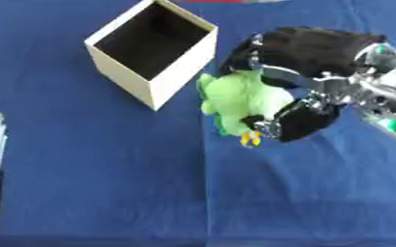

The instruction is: Pick up objects on the table and place them in the box.

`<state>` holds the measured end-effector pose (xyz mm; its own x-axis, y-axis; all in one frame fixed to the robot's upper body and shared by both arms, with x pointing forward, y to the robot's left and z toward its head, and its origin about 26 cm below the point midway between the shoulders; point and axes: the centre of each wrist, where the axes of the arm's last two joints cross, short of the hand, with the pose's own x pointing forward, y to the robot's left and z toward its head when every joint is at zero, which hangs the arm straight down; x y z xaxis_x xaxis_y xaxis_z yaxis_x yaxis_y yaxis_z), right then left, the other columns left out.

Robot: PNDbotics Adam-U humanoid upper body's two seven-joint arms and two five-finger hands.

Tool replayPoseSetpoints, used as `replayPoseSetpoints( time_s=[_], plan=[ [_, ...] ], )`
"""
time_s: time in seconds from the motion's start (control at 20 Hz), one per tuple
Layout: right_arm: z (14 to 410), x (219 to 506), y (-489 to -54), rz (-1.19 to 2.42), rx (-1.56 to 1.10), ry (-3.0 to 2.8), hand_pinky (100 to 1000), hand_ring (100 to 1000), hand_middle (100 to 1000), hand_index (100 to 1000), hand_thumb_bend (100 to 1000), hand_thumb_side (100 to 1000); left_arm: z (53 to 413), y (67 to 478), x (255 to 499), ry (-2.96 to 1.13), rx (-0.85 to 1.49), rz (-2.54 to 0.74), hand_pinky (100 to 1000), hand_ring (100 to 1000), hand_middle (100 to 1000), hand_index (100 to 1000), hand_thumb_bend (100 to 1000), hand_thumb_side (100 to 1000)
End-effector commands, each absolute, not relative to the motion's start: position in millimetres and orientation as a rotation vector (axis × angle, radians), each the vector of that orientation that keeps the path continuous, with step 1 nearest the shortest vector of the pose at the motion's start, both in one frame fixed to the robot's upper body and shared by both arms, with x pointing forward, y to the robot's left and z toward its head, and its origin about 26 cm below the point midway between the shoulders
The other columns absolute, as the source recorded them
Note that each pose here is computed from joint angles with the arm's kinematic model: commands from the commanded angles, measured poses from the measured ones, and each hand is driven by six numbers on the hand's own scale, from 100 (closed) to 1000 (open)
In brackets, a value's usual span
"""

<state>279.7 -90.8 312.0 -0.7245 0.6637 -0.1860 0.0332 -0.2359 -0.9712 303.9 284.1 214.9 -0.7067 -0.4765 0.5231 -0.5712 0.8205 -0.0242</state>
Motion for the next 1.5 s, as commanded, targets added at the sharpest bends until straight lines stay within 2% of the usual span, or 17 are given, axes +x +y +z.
replayPoseSetpoints(
  time_s=[0.05,0.1,0.15,0.2,0.4,0.45,0.5,0.75,0.9,1.05,1.5],
  plan=[
    [328,290,-76,1.947,-0.877,-1.601,757,643,588,820,100,312,221,283,301,-2.522,0.768,0.246,469,587,644,828,319,629],
    [331,297,-69,1.932,-0.887,-1.598,757,643,588,820,100,117,221,283,301,-2.522,0.766,0.247,469,587,644,828,319,634],
    [334,304,-62,1.915,-0.897,-1.597,758,641,590,820,100,331,221,283,301,-2.522,0.764,0.247,468,587,644,828,320,634],
    [337,313,-55,1.890,-0.908,-1.599,759,641,589,821,100,120,222,282,301,-2.524,0.759,0.247,468,587,644,828,320,634],
    [339,353,-27,1.801,-0.953,-1.587,763,645,594,823,100,121,223,279,302,-2.529,0.737,0.249,468,586,644,828,319,635],
    [337,364,-22,1.778,-0.966,-1.579,765,645,597,824,100,235,223,279,302,-2.531,0.733,0.249,468,586,644,828,319,635],
    [335,375,-18,1.750,-0.983,-1.572,765,645,596,823,100,121,223,278,303,-2.532,0.728,0.250,468,586,644,828,318,635],
    [329,414,-7,1.593,-1.049,-1.589,769,630,592,829,100,145,224,277,303,-2.535,0.712,0.253,467,582,644,828,318,636],
    [334,422,-1,1.496,-1.059,-1.638,773,623,591,835,100,181,224,276,303,-2.537,0.703,0.253,467,582,645,828,316,636],
    [335,426,7,1.462,-1.057,-1.654,775,634,598,833,100,172,225,275,304,-2.541,0.696,0.252,467,582,645,828,315,635],
    [302,441,21,1.478,-1.052,-1.577,779,645,611,840,100,185,225,272,304,-2.541,0.679,0.255,466,581,646,828,313,636]
  ],
)
